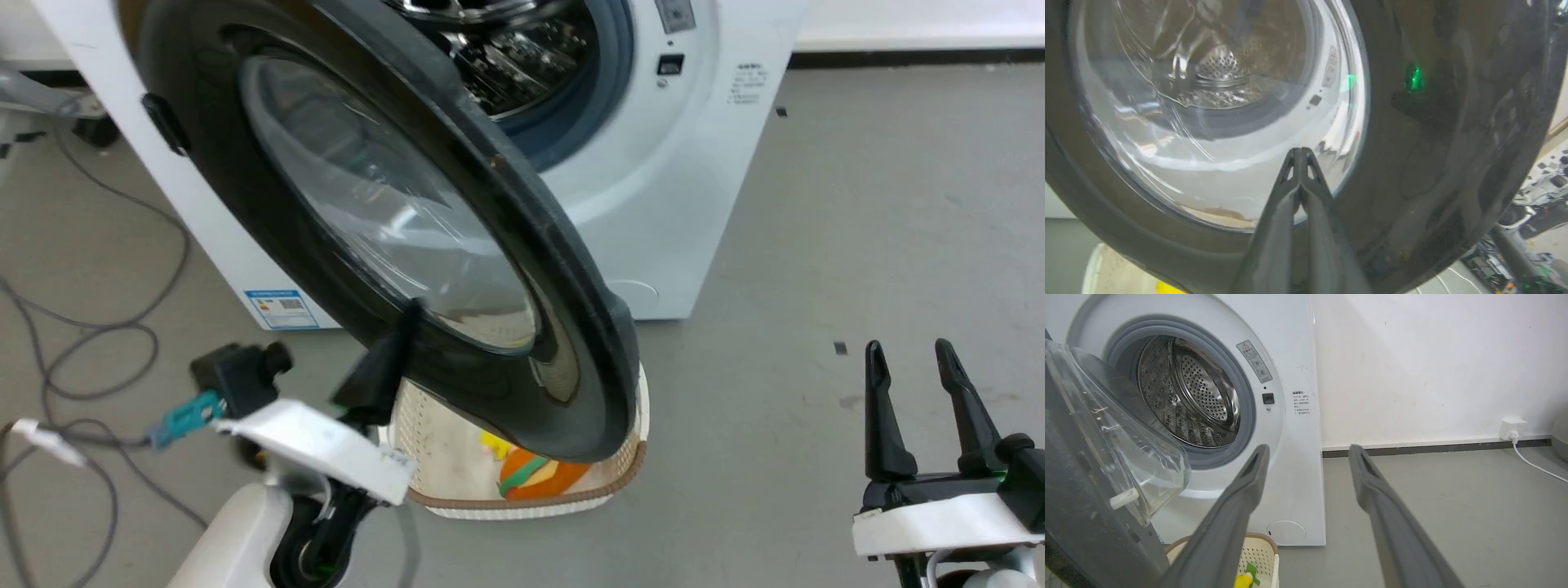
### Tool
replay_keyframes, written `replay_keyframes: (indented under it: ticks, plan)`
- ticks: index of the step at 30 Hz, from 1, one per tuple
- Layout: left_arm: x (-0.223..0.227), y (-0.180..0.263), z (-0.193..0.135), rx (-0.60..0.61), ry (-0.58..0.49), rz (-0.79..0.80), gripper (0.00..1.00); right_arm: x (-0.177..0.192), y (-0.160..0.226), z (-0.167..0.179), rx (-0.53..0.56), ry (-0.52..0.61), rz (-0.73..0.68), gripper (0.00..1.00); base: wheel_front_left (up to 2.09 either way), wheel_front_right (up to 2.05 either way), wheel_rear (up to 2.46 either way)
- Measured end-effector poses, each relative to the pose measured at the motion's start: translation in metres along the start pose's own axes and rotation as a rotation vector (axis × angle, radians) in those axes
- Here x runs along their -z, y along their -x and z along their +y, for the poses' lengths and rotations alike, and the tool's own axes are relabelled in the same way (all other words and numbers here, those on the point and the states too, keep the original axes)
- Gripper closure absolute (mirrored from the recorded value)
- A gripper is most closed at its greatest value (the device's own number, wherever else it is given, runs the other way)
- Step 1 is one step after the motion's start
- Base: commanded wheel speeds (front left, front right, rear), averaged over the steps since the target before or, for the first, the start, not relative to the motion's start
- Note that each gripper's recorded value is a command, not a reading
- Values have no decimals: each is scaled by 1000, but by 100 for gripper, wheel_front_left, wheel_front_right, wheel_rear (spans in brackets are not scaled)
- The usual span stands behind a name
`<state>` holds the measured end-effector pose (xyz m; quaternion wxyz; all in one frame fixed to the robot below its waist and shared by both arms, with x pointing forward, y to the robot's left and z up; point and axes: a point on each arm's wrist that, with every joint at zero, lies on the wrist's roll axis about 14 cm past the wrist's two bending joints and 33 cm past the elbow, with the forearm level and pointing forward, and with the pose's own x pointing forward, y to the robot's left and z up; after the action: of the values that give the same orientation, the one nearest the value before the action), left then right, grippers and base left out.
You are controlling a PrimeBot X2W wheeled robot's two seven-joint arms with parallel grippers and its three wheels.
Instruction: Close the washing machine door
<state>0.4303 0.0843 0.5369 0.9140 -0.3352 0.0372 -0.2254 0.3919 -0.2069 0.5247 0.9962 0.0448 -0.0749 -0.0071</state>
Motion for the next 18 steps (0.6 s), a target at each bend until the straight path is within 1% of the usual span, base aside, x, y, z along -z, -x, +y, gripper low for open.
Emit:
replay_keyframes:
  ticks: [3,4,7,9,11,13,14,15,17,18]
  plan:
    - [-15,13,26,-103,-224,-79,100,-6,-1,4,-12,-2,-20,0,0,0,0]
    - [-18,16,31,-132,-283,-93,100,-8,-2,5,-15,-3,-25,0,0,0,0]
    - [-33,26,47,-224,-514,-115,100,-14,-4,10,-28,-4,-44,0,0,0,0]
    - [-51,33,54,-295,-613,-163,100,-17,-4,13,-39,-6,-52,0,0,0,0]
    - [-74,38,53,-344,-701,-234,100,-20,-4,16,-47,-7,-62,0,0,0,0]
    - [-86,47,53,-392,-750,-278,100,-21,-2,17,-50,-7,-64,0,0,0,0]
    - [-88,54,55,-419,-759,-294,55,-22,0,17,-51,-7,-66,0,0,0,0]
    - [-87,60,55,-432,-764,-298,0,-24,1,16,-46,-1,-69,0,0,0,0]
    - [-82,71,57,-452,-777,-286,0,-25,4,13,-39,-5,-73,0,0,0,0]
    - [-77,76,59,-456,-783,-274,0,-23,6,13,-36,-26,-66,0,0,0,0]
